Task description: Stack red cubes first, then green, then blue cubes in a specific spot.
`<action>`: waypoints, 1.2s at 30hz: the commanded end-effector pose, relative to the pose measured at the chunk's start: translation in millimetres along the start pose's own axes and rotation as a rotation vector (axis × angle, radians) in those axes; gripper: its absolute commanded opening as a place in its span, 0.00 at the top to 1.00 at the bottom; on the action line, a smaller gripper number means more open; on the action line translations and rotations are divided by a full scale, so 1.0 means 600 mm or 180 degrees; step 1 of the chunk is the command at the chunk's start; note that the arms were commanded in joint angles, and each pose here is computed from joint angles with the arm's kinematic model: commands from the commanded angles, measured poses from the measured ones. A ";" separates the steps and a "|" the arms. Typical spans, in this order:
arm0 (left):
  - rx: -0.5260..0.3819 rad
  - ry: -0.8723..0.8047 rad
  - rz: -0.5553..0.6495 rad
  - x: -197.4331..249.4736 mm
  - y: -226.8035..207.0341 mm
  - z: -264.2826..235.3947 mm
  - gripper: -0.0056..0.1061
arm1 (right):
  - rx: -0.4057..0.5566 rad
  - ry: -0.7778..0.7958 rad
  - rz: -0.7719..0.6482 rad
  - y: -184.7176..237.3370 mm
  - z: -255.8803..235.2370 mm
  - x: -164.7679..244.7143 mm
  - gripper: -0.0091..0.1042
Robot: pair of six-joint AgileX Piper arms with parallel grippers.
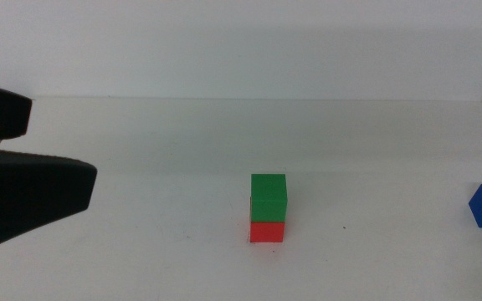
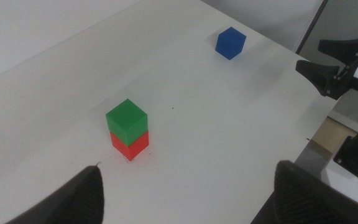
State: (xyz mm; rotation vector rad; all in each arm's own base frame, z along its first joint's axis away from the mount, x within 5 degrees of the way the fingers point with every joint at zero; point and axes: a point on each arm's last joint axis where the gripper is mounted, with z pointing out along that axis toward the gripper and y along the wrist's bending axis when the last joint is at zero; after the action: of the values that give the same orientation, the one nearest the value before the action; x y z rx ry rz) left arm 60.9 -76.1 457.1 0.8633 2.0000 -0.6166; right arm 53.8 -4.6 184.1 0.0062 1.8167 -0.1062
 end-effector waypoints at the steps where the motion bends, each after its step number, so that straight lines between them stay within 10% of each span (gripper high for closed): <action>1: 0.0000 -0.0063 0.0000 -0.002 -0.001 -0.003 0.11 | 0.0046 -0.0059 -0.0144 -0.002 0.000 -0.001 0.10; 14: 0.0000 -0.0063 0.0012 -0.002 -0.001 -0.003 0.11 | 0.0070 -0.0715 -0.0156 -0.002 -0.004 -0.032 0.10; 18: 0.0000 -0.0063 0.0012 -0.002 -0.001 -0.003 0.11 | -0.0054 -0.0910 0.0688 -0.004 -0.020 -0.073 0.10; 27: 0.0000 -0.0063 0.0011 -0.002 -0.001 -0.003 0.11 | 0.0244 0.1421 0.0745 -0.025 -0.003 -0.252 0.10; 36: 0.0000 -0.0064 0.0011 -0.002 -0.001 -0.003 0.11 | 0.0376 0.2262 0.0584 -0.033 0.072 -0.290 0.10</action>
State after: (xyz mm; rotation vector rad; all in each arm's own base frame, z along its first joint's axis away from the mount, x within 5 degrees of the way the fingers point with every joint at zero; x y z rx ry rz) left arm 60.5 -75.7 457.4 0.8638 1.9959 -0.6164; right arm 132.3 -15.5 343.8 0.3395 2.4775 -0.0437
